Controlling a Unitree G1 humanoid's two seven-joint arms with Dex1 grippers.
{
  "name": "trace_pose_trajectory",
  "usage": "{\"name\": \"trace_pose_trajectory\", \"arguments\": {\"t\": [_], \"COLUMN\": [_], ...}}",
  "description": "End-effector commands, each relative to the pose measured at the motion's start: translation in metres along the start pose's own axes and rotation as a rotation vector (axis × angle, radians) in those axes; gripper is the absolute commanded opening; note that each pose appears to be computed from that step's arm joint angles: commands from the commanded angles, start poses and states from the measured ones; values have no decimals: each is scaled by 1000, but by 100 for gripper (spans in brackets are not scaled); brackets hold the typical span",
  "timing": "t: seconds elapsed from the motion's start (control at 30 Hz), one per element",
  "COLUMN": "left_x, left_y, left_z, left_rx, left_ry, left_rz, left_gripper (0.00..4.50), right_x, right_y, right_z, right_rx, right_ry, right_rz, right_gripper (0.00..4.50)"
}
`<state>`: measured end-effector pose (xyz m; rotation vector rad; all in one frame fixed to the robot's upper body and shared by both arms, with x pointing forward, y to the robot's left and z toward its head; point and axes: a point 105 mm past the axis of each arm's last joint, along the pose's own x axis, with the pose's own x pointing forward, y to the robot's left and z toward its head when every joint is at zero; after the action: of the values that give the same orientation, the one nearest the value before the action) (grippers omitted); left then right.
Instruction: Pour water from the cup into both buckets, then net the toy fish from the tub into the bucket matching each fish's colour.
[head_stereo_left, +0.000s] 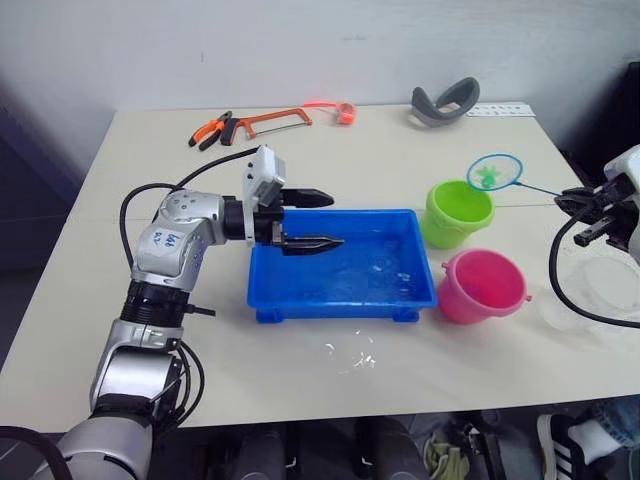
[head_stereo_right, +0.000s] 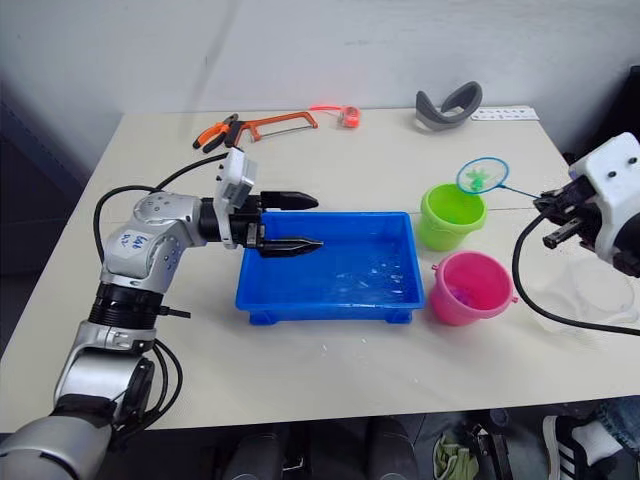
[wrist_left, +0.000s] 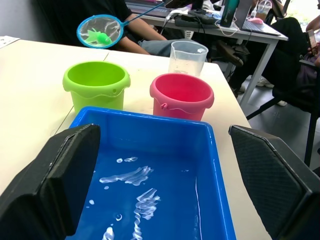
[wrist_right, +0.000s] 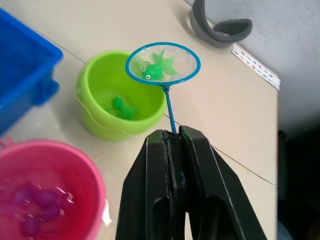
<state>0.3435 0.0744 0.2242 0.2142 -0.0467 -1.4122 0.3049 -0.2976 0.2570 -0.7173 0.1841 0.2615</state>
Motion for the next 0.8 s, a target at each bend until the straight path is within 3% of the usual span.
{"name": "trace_pose_trajectory", "arguments": {"t": [0.03,0.23,0.4,0.47,0.63,0.73,0.8], "left_x": [-5,-8,-10,-11,-11,-11,-12], "left_y": [2,3,2,2,1,0,-6], "left_z": [10,11,10,10,9,8,5], "left_rx": [44,44,46,47,51,51,48], "left_ry": [-8,-2,5,7,20,27,51], "left_rz": [12,27,31,32,24,15,-22], "left_gripper": [448,448,448,448,448,448,448], "right_x": [0,10,14,14,14,13,11], "right_y": [-3,0,3,4,-2,-6,-8], "right_z": [11,2,4,9,-1,-5,-3], "right_rx": [-255,-693,-1133,-1226,-1307,-1229,-967], "right_ry": [-18,20,5,-39,-69,-84,-123], "right_rz": [-27,-28,-18,-35,-57,-58,-76], "right_gripper": [0,0,0,0,0,0,0]}}
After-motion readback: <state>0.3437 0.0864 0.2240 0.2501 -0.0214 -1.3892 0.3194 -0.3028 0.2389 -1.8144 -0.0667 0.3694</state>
